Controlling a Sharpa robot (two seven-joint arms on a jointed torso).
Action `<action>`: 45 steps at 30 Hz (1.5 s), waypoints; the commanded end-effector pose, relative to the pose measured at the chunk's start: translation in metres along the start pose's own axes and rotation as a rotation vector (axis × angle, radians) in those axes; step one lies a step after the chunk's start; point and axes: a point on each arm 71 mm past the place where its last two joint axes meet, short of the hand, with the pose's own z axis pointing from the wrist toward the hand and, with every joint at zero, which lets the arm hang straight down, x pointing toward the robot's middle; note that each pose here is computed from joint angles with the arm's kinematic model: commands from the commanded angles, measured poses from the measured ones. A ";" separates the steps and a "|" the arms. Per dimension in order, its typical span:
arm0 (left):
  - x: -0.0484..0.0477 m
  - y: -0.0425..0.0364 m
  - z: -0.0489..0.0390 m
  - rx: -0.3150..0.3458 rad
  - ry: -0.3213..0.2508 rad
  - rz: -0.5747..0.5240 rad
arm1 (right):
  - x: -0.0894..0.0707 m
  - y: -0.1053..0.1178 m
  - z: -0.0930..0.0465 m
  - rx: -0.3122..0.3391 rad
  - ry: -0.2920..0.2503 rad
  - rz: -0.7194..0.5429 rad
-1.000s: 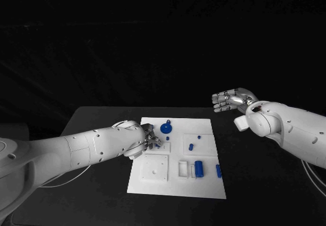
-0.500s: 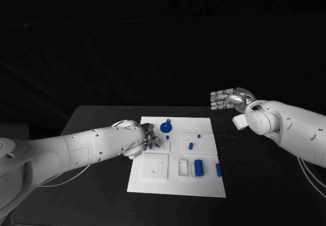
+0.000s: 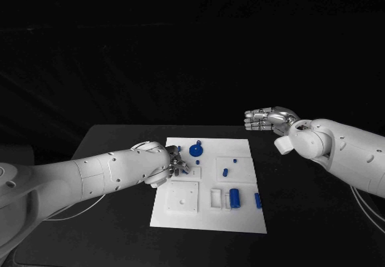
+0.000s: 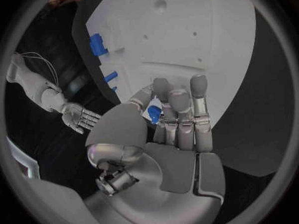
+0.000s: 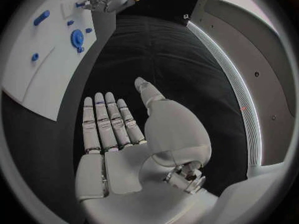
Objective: Assemble the parts on the task board
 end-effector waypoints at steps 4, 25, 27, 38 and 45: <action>0.0009 -0.0002 0.0002 -0.005 0.011 0.011 | 0.008 -0.001 0.001 0.002 0.076 0.032; 0.0029 -0.0021 0.0004 -0.005 0.029 0.019 | 0.012 -0.002 0.003 0.006 0.094 0.028; 0.0028 -0.0022 0.0005 -0.005 0.029 0.019 | 0.013 -0.002 0.003 0.007 0.097 0.026; 0.0021 -0.0039 0.0024 -0.005 0.026 0.019 | 0.015 -0.002 0.003 0.008 0.104 0.018; 0.0034 -0.0062 0.0033 -0.004 0.036 0.022 | 0.017 -0.002 0.004 0.008 0.108 0.007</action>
